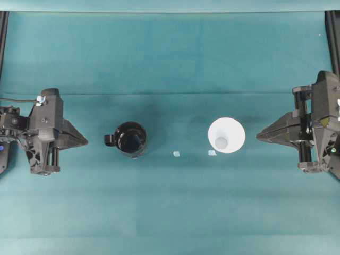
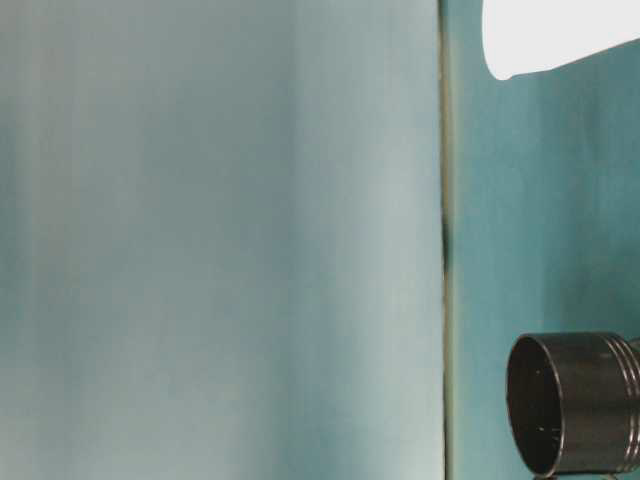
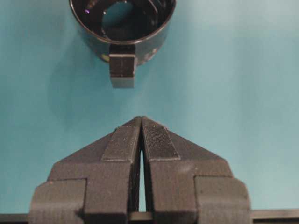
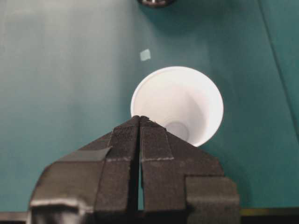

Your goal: Put the paper cup into the moved cup holder.

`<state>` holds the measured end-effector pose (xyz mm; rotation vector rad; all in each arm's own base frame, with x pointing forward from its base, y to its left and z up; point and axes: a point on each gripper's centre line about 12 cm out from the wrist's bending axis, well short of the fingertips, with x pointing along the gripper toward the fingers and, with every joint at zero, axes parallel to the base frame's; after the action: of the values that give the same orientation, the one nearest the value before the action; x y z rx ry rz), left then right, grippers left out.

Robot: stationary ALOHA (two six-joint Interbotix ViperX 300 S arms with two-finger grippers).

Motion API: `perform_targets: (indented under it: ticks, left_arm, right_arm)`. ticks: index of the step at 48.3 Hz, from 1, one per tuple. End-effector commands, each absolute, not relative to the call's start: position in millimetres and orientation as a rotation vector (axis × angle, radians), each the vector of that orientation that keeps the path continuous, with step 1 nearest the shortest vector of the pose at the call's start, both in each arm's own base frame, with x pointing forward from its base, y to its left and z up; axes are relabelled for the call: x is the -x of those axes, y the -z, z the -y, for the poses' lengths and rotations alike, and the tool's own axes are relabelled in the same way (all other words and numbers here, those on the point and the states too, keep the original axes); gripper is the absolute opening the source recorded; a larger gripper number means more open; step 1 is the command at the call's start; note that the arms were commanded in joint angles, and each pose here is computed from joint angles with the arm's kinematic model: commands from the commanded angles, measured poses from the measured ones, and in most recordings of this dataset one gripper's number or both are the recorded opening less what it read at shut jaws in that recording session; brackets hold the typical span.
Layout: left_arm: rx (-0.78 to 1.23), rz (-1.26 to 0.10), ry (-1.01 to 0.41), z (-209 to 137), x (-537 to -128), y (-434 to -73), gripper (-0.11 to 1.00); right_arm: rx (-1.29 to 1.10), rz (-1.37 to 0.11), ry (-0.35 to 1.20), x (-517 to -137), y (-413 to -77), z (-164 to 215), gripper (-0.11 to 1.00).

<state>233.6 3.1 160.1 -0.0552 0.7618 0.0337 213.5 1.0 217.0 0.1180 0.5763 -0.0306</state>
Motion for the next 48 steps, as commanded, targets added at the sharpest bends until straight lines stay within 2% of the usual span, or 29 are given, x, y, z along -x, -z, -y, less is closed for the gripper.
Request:
perform_targets:
  ticks: [1,6,14,18,24,34,48]
  left_arm:
    - [0.053,-0.748,-0.034,-3.4,-235.3,-159.2,0.05]
    - [0.058,-0.740,-0.036,-3.7,-234.5,-155.0,0.29]
    - [0.066,-0.725,-0.043,-5.1,-235.5,-151.3,0.77]
    - [0.068,-0.728,-0.048,-6.2,-236.3,-148.6,0.92]
    - [0.062,-0.708,-0.048,-7.2,-237.5,-144.5,0.84]
    - [0.082,-0.607,-0.065,-11.3,-239.4,-136.1,0.86]
    - [0.093,-0.584,-0.068,-12.5,-253.0,-117.8,0.86]
  right_arm:
    - [-0.132,-0.552,0.034,-218.0,-226.1,-0.8,0.02]
    - [-0.134,-0.550,0.034,-218.0,-226.2,-0.8,0.02]
    - [-0.135,-0.552,0.034,-218.0,-226.1,-0.8,0.02]
    - [-0.135,-0.550,0.034,-218.0,-226.2,-0.8,0.02]
    - [-0.137,-0.555,0.034,-217.8,-225.8,-0.9,0.02]
    - [-0.144,-0.570,0.036,-216.8,-224.3,-1.1,0.02]
    - [-0.192,-0.574,0.050,-216.0,-224.2,-1.1,0.02]
